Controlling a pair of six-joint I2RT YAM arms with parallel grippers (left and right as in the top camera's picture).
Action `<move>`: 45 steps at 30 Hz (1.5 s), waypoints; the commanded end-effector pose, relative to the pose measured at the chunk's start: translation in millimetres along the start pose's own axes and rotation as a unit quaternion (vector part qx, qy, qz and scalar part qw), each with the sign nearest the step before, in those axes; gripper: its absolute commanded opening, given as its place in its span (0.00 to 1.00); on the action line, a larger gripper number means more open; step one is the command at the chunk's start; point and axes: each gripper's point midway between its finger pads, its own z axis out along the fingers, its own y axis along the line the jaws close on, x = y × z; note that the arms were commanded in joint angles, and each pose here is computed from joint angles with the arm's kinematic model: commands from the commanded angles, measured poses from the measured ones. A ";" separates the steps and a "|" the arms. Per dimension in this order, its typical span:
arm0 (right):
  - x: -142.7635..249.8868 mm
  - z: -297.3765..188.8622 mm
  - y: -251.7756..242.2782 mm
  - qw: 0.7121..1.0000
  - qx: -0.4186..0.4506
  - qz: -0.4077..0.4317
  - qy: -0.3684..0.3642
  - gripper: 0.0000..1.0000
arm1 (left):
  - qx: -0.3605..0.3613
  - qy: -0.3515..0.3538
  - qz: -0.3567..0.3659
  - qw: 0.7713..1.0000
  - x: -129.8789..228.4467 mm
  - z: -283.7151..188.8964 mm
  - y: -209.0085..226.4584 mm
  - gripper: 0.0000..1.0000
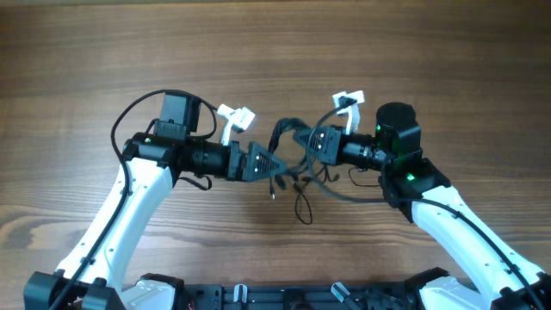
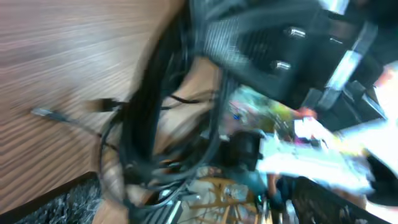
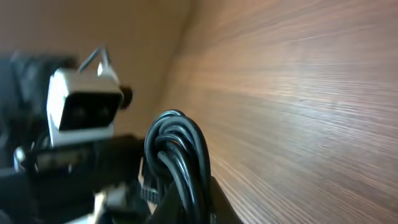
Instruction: Untangle cables
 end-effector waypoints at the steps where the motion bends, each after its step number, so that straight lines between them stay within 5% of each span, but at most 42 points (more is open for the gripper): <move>1: -14.5 0.0 -8.4 0.995 0.022 0.089 -0.037 0.04 | -0.155 -0.077 -0.168 0.970 -21.6 -12.7 52.0 1.00; 6: -13.4 0.2 -5.9 0.991 0.014 0.129 -0.033 0.04 | -0.129 -0.095 -0.129 0.979 -38.2 -6.8 39.0 1.00; 14: -18.3 -0.3 -9.8 0.989 0.024 0.137 -0.049 0.04 | -0.092 -0.102 -0.152 0.979 -46.9 17.0 11.9 0.74; 16: -18.4 -0.3 -9.7 0.989 0.024 0.137 -0.049 0.04 | -0.087 -0.095 -0.139 0.982 -44.8 24.7 4.7 0.52; 19: -18.4 -0.3 -9.7 0.989 0.024 0.136 -0.049 0.04 | -0.085 -0.082 -0.129 0.985 -38.8 34.2 -1.4 0.04; 22: -17.6 -0.2 -9.1 0.994 0.024 0.091 -0.045 0.11 | -0.111 -0.095 -0.120 0.982 -41.7 32.0 7.7 0.04; 24: -15.7 -0.2 -10.5 0.998 0.029 0.037 -0.040 0.44 | -0.142 -0.108 -0.109 0.978 -44.2 26.7 20.0 0.04; 25: -13.7 -0.3 -12.2 0.999 0.033 0.009 -0.035 0.88 | -0.148 -0.104 -0.095 0.979 -42.9 25.0 22.7 0.04; 26: -11.4 -1.7 -15.9 0.998 0.039 -0.048 -0.027 1.00 | -0.159 -0.095 -0.066 0.981 -39.7 21.2 26.9 0.04; 29: -13.4 -13.6 -24.4 0.987 0.046 -0.152 -0.016 1.00 | -0.189 -0.064 -0.032 0.979 -20.9 3.5 40.1 0.04; 34: -5.7 -34.0 5.4 0.962 -0.074 -0.263 0.015 1.00 | -0.205 -0.030 0.026 0.978 2.7 -17.9 40.5 0.04; 38: -1.6 -34.5 10.2 0.957 -0.089 -0.275 0.022 1.00 | -0.130 -0.011 0.075 0.989 8.9 -10.7 13.3 0.04; 45: 11.6 -39.4 25.5 0.948 -0.144 -0.279 0.047 0.94 | -0.109 -0.014 0.087 0.990 6.0 -8.7 5.7 0.04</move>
